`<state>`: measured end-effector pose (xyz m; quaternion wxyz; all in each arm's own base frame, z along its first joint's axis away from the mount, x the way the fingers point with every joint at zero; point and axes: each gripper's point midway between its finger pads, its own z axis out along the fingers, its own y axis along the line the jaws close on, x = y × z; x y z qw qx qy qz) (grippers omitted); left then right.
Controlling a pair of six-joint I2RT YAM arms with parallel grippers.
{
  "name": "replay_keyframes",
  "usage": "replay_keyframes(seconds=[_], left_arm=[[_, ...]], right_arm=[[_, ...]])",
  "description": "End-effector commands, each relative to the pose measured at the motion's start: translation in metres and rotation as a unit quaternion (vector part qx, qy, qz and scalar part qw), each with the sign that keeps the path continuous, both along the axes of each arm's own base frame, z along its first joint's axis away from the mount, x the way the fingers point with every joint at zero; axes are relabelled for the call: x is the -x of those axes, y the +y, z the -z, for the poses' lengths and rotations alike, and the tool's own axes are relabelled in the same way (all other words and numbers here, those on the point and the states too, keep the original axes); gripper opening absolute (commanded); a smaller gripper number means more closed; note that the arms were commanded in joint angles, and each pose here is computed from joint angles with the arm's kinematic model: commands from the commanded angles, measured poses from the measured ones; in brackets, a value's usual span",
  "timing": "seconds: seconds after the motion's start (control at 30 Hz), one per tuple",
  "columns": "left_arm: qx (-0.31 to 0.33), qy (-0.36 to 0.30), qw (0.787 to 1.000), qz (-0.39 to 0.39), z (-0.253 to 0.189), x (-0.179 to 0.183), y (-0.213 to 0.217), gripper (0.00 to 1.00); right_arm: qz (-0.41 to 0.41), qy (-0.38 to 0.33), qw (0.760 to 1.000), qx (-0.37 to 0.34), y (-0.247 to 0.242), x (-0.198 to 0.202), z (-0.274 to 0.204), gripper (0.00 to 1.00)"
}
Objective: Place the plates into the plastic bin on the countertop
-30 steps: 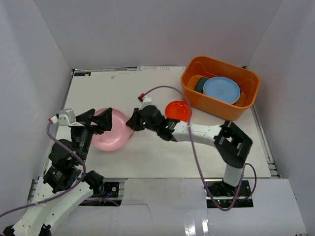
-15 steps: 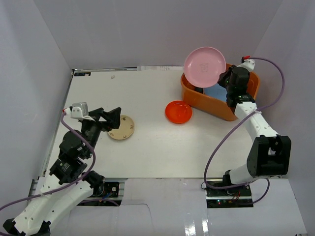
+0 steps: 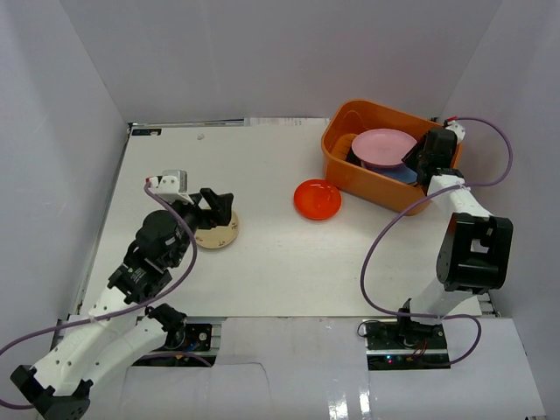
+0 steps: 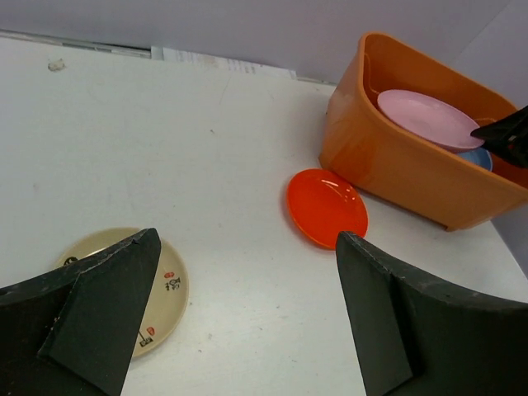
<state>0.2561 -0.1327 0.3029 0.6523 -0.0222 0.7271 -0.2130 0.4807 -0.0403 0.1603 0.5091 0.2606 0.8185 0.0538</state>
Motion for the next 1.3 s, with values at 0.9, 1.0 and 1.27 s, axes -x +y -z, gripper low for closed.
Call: replay_keyframes(seconds=[0.9, 1.0, 1.27], left_arm=[[0.05, 0.278, 0.956, -0.084, 0.149, -0.015, -0.008, 0.98], [0.066, 0.303, 0.944, -0.11, 0.166, -0.01, 0.007, 0.98], [0.128, 0.37, 0.905, -0.165, 0.221, 0.0, 0.049, 0.98]], right_arm=[[-0.094, -0.094, 0.947, -0.291, 0.181, 0.144, 0.069, 0.56], [-0.083, -0.093, 0.94, -0.319, 0.19, 0.132, 0.079, 0.53], [-0.061, -0.086, 0.929, -0.354, 0.215, 0.102, 0.101, 0.44]])
